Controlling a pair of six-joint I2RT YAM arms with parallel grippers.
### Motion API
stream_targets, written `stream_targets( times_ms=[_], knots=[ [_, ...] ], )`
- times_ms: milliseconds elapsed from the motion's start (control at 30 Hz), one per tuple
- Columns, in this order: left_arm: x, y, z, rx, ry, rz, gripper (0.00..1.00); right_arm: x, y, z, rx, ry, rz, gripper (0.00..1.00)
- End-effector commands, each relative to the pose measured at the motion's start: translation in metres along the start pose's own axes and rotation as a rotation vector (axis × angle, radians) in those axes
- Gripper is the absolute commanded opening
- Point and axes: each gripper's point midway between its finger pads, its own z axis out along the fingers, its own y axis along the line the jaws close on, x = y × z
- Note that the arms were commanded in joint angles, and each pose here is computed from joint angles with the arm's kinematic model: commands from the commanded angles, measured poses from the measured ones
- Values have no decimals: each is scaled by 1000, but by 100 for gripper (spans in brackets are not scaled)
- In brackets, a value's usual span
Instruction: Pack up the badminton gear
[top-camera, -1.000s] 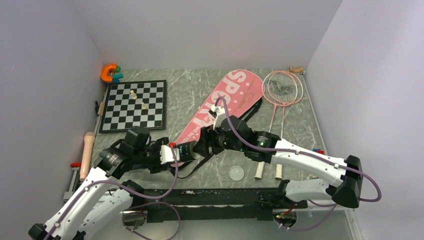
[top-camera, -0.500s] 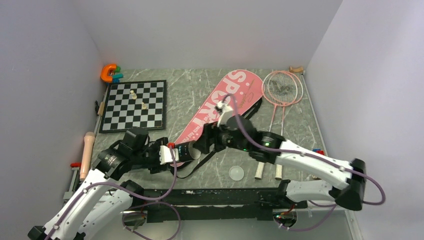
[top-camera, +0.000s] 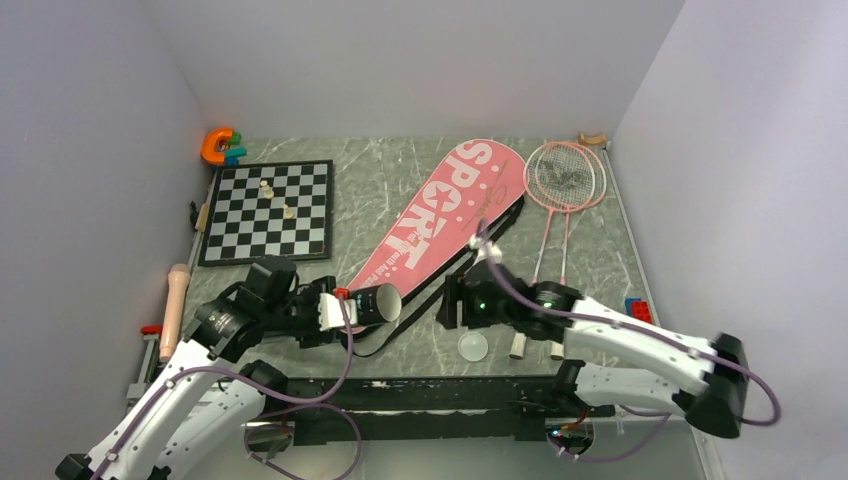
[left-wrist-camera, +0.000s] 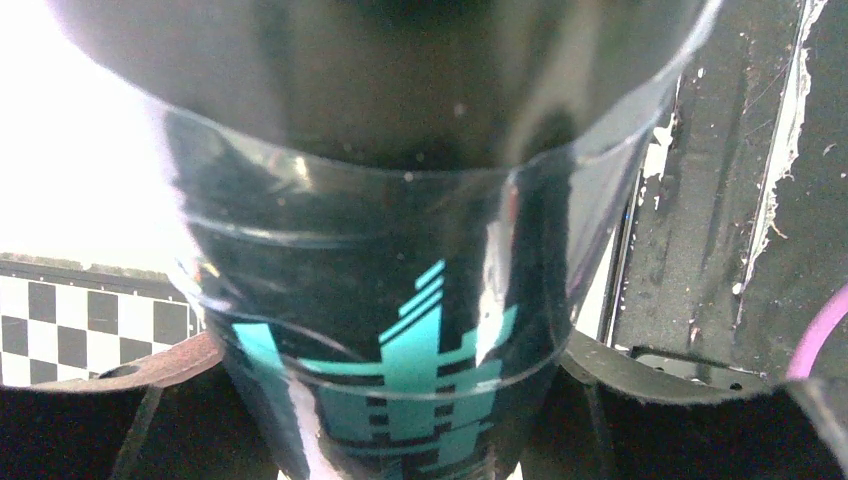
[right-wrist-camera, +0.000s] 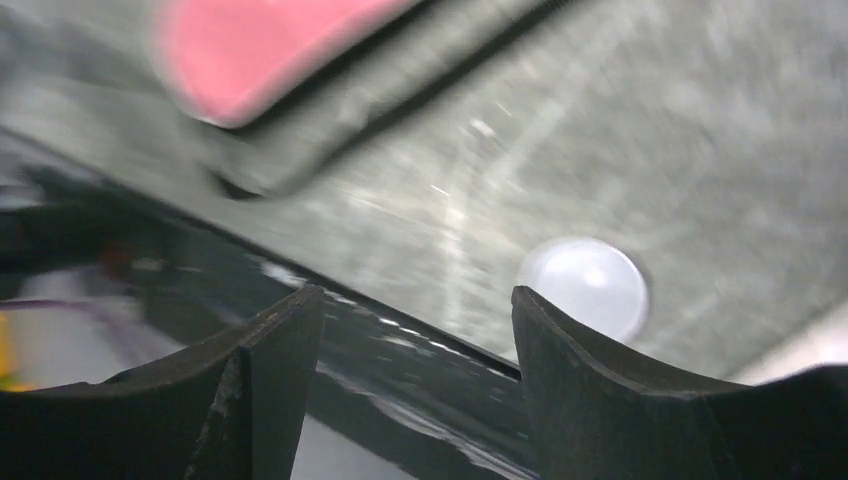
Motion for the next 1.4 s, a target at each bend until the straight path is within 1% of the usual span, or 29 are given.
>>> stream_targets(
  times_ms=[0, 100, 300, 567, 700, 800, 933, 1167, 1367],
  knots=[
    [2, 3, 4, -7, 0, 42, 0, 67, -54, 28, 221, 188, 19, 71],
    [9, -1, 7, 4, 19, 40, 0, 80, -60, 36, 249, 201, 10, 70],
    [17, -6, 12, 27, 36, 29, 0, 99, -58, 52, 252, 224, 3, 66],
    [16, -6, 12, 29, 36, 27, 0, 125, -61, 75, 315, 259, -41, 55],
    [13, -5, 10, 24, 25, 24, 0, 127, -70, 78, 374, 252, -61, 50],
    [12, -5, 10, 25, 22, 25, 0, 127, -74, 77, 395, 246, -66, 49],
    [10, -3, 10, 21, 15, 26, 0, 129, -77, 74, 399, 244, -61, 44],
    [8, -3, 8, 19, 11, 28, 0, 116, -74, 66, 388, 199, -55, 24],
    [7, -3, 7, 17, 8, 29, 0, 104, -72, 61, 385, 160, -61, 6]
  ],
)
